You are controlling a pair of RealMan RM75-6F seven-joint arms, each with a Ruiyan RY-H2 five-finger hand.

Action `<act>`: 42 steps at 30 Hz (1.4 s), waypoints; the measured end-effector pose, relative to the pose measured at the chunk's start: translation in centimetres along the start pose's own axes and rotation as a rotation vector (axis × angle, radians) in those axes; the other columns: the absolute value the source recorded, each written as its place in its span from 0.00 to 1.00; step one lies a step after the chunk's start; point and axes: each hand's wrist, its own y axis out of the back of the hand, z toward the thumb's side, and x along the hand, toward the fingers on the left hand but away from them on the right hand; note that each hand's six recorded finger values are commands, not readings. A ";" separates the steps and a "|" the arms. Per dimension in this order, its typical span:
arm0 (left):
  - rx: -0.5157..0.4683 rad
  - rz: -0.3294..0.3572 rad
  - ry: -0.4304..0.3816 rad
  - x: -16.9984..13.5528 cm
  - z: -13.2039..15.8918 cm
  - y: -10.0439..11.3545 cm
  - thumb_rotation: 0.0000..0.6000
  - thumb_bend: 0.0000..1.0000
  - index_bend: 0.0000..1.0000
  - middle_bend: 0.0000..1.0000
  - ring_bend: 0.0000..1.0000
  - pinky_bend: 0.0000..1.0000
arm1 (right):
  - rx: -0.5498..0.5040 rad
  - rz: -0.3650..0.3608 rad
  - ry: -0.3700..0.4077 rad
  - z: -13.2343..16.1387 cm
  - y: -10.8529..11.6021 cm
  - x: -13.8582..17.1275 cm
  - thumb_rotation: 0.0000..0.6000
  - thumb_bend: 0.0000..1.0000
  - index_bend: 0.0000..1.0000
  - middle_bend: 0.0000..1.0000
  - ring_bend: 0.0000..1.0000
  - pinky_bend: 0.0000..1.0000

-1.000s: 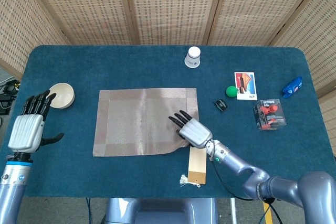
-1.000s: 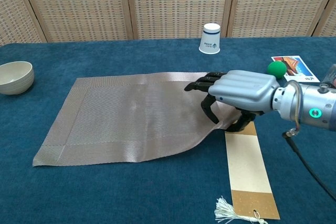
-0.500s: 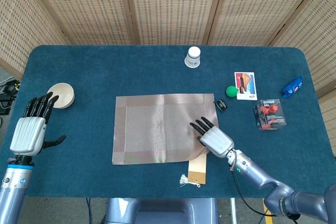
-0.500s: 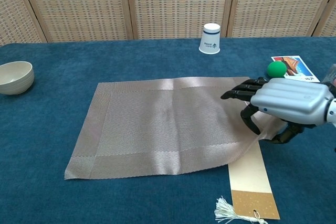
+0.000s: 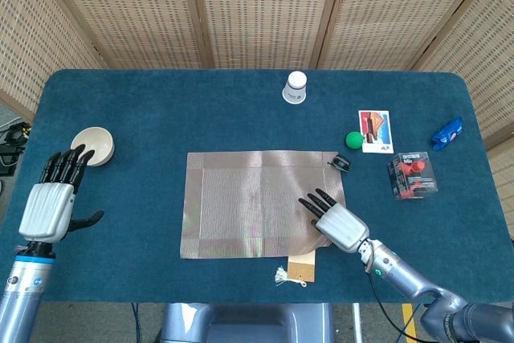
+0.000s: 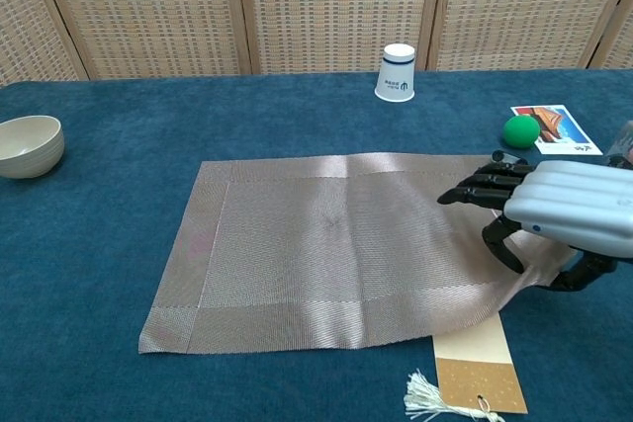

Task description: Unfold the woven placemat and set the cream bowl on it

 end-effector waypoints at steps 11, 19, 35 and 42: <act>0.002 -0.004 0.003 0.0 0.0 -0.1 1.00 0.00 0.00 0.00 0.00 0.00 | 0.006 0.005 0.032 1.1 -0.1 -1.0 1.00 0.52 0.74 0.11 0.00 0.00; 0.003 -0.010 0.002 0.1 -0.1 -0.2 1.00 0.00 0.00 0.00 0.00 0.00 | 0.029 0.016 0.021 0.5 -0.3 -0.6 1.00 0.49 0.73 0.11 0.00 0.00; 0.006 -0.014 -0.003 -0.1 0.1 -0.3 1.00 0.00 0.00 0.00 0.00 0.00 | 0.057 0.004 0.031 0.3 0.7 0.8 1.00 0.00 0.00 0.00 0.00 0.00; 0.001 -0.011 0.000 -0.2 -0.1 -0.2 1.00 0.00 0.00 0.00 0.00 0.00 | 0.087 -0.040 -0.001 -0.5 2.7 2.9 1.00 0.00 0.00 0.00 0.00 0.00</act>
